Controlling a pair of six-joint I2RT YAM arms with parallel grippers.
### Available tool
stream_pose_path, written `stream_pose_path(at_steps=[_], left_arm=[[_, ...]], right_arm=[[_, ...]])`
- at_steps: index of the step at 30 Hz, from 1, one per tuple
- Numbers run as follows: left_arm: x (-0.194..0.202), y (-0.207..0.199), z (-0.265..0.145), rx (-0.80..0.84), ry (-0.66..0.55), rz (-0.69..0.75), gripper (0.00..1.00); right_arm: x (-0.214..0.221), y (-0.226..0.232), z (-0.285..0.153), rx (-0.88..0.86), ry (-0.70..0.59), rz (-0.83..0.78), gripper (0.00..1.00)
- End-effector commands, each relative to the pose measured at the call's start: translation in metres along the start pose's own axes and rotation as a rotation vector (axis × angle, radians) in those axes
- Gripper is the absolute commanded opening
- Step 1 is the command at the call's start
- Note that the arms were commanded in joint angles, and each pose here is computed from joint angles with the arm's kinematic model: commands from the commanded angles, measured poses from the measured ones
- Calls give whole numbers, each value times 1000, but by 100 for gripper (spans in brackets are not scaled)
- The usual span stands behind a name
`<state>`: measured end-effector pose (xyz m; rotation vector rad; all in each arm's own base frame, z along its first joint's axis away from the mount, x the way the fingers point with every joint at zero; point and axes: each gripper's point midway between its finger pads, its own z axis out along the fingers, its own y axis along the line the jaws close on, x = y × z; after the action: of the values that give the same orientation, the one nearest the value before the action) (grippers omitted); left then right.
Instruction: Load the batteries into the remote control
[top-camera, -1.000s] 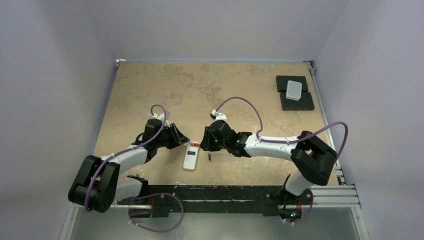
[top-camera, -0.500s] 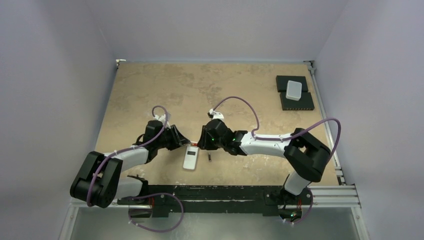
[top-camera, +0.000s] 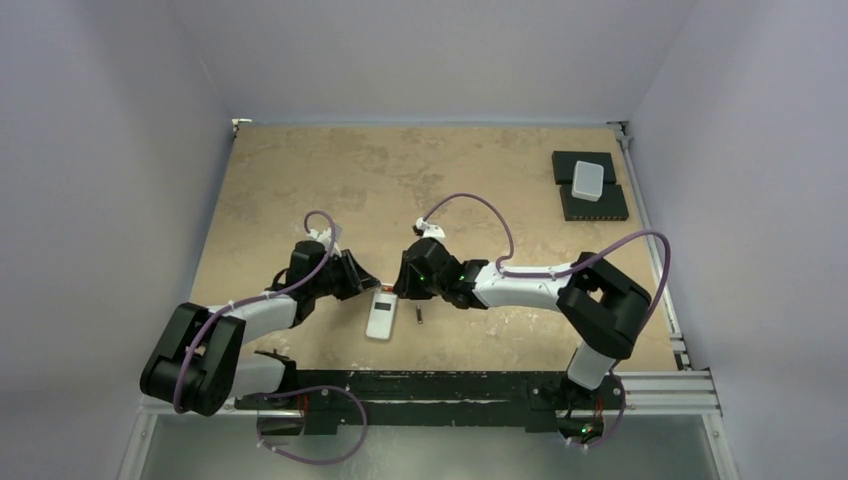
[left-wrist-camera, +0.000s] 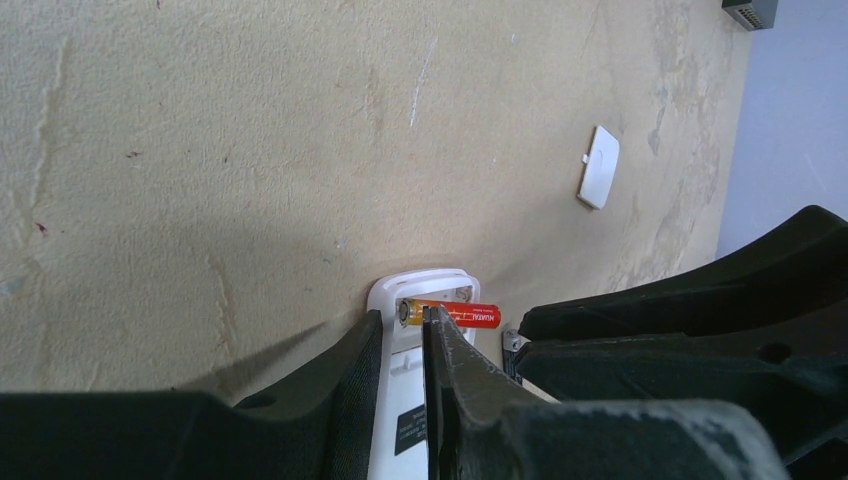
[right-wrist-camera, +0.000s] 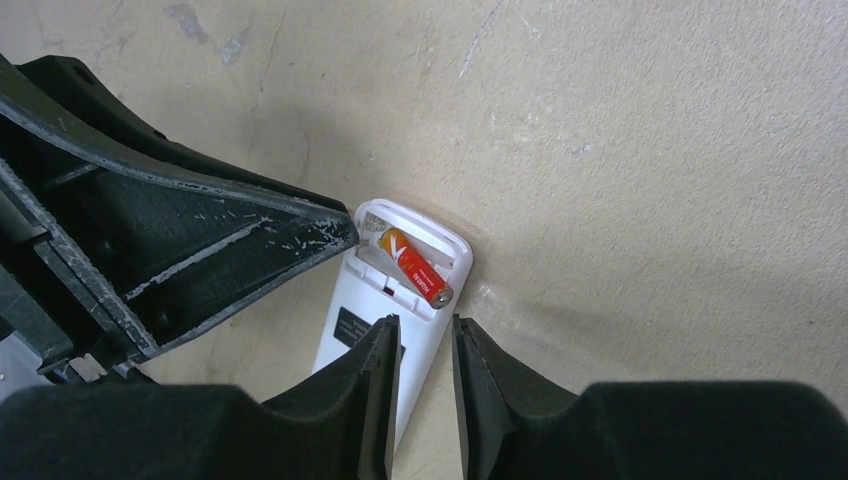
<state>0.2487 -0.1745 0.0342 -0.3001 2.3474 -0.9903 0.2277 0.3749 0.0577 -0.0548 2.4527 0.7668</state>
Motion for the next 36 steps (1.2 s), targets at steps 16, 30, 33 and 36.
stream_pose_path(at_steps=[16, 30, 33, 36], left_arm=[[-3, -5, -1, 33, -14, 12, 19], [-3, -4, -1, 31, -14, 12, 19], [-3, -5, -1, 32, -16, 13, 19], [-4, -5, -1, 30, -17, 12, 19]], right_arm=[[-26, 17, 3, -4, -75, 37, 29], [-24, 11, 6, 24, -67, 35, 26], [-24, 9, 6, 29, -68, 33, 26], [-23, 9, 8, 31, -64, 32, 26]])
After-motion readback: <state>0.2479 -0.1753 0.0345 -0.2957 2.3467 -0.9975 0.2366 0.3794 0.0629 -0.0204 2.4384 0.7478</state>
